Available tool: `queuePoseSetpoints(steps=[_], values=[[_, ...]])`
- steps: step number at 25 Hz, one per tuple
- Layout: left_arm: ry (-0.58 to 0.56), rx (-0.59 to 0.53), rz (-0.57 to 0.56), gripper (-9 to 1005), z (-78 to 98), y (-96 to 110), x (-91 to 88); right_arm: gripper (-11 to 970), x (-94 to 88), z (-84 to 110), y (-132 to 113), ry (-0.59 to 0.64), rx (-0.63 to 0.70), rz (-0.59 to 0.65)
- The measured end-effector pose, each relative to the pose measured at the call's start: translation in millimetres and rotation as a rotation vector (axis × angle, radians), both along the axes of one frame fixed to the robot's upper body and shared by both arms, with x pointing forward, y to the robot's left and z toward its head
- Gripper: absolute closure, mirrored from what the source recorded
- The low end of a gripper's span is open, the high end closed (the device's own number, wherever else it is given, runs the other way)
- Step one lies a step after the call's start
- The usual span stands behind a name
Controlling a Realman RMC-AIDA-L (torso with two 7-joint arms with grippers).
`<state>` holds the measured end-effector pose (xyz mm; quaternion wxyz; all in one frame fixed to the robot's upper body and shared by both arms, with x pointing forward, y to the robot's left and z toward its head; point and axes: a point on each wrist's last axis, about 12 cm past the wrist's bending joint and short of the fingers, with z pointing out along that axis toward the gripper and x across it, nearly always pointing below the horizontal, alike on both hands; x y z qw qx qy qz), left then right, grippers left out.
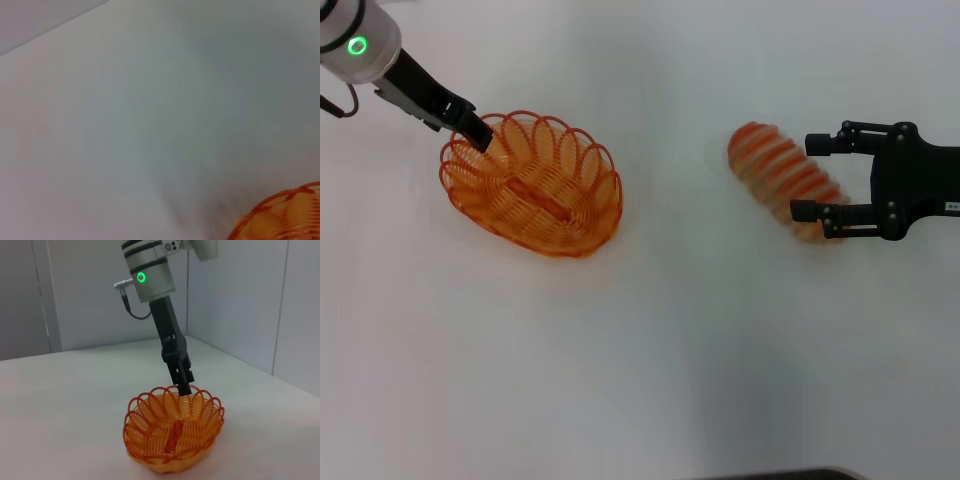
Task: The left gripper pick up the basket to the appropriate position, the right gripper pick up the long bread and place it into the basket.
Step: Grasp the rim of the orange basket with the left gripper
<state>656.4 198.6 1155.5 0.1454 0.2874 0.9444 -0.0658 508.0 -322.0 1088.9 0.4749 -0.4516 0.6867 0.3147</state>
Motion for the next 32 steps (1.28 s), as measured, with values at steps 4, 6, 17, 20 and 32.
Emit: queuePoseSetpoints(steps=[4,6,17,20,32], values=[[-0.003,0.005,0.001,335,-4.0,0,0.1,139,-0.5,-0.2,0,0.000,0.001,-0.001],[-0.007,0.008,0.000,335,-5.2,-1,0.3,139,-0.8,-0.3,-1,0.001,0.001,-0.002],[-0.012,0.014,0.003,334,-11.3,0,0.4,139,-1.9,-0.5,-2,0.000,0.006,-0.009],[-0.006,0.024,-0.003,334,-14.9,-1,-0.8,139,-1.8,-0.4,-2,0.000,0.007,-0.009],[0.008,0.020,0.000,366,-21.9,-2,-4.3,139,-1.6,-0.3,-1,0.001,0.009,-0.010]])
